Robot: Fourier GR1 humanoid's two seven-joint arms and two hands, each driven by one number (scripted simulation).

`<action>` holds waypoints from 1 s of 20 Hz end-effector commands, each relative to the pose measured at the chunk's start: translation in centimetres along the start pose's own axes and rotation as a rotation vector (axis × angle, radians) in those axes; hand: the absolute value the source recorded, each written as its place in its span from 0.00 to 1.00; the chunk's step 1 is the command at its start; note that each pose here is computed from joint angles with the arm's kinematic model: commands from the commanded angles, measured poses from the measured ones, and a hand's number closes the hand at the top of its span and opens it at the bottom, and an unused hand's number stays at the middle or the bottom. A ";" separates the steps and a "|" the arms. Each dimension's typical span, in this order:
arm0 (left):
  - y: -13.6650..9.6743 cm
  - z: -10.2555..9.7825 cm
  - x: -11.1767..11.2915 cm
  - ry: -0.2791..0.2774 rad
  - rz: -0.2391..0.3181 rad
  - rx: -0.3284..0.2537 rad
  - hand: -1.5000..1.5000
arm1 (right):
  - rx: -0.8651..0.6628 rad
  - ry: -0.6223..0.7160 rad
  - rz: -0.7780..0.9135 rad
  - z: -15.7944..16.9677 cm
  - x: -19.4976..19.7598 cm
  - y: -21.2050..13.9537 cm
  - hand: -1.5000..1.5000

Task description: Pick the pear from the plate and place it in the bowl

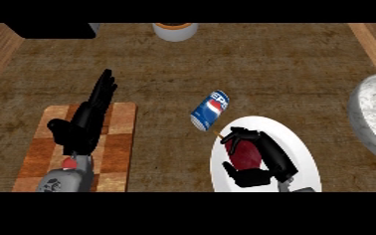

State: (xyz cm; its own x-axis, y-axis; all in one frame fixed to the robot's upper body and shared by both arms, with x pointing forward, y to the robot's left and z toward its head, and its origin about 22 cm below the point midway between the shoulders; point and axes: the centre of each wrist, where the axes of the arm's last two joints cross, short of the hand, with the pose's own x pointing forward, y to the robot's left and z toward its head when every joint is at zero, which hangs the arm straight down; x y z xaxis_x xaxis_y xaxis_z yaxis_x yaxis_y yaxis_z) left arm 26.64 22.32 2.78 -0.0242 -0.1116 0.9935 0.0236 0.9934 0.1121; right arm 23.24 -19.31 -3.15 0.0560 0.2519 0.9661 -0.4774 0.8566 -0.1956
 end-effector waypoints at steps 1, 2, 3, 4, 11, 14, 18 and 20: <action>-1.7 -0.3 1.3 -0.013 -0.007 -0.014 0.50 | 0.023 -0.009 -0.039 -0.4 -0.3 0.8 1.00; 0.0 -0.1 0.3 0.001 0.000 -0.006 0.50 | -0.067 0.022 0.012 0.4 1.6 1.1 1.00; -1.8 -1.6 0.7 0.021 -0.003 0.016 0.50 | -0.114 0.032 0.059 3.2 2.6 -0.7 1.00; 0.2 -1.1 0.9 0.014 0.004 0.006 0.50 | -0.199 0.048 0.108 3.0 2.5 -0.7 1.00; -0.3 -1.4 -0.3 0.007 0.002 0.022 0.50 | -0.512 -0.098 0.263 7.7 7.3 -2.6 1.00; 0.6 -0.7 -0.3 0.017 0.004 0.024 0.50 | -0.550 -0.202 0.317 10.4 9.4 -1.7 1.00; -2.0 -0.1 0.3 -0.001 0.011 0.006 0.50 | -0.687 -0.300 0.414 11.3 13.3 -0.8 1.00; 0.7 -0.8 1.1 0.003 -0.005 -0.001 0.50 | -0.719 -0.312 0.488 13.7 15.9 -1.7 1.00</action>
State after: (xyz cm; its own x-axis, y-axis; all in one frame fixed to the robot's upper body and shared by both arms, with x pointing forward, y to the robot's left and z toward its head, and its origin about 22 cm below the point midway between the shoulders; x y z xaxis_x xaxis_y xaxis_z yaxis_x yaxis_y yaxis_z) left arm 26.98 22.16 2.97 -0.0171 -0.1147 0.9933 0.0095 0.9933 0.1149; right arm 14.78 -22.40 10.87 -0.2497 0.5456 0.8000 0.1700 0.8380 -0.5185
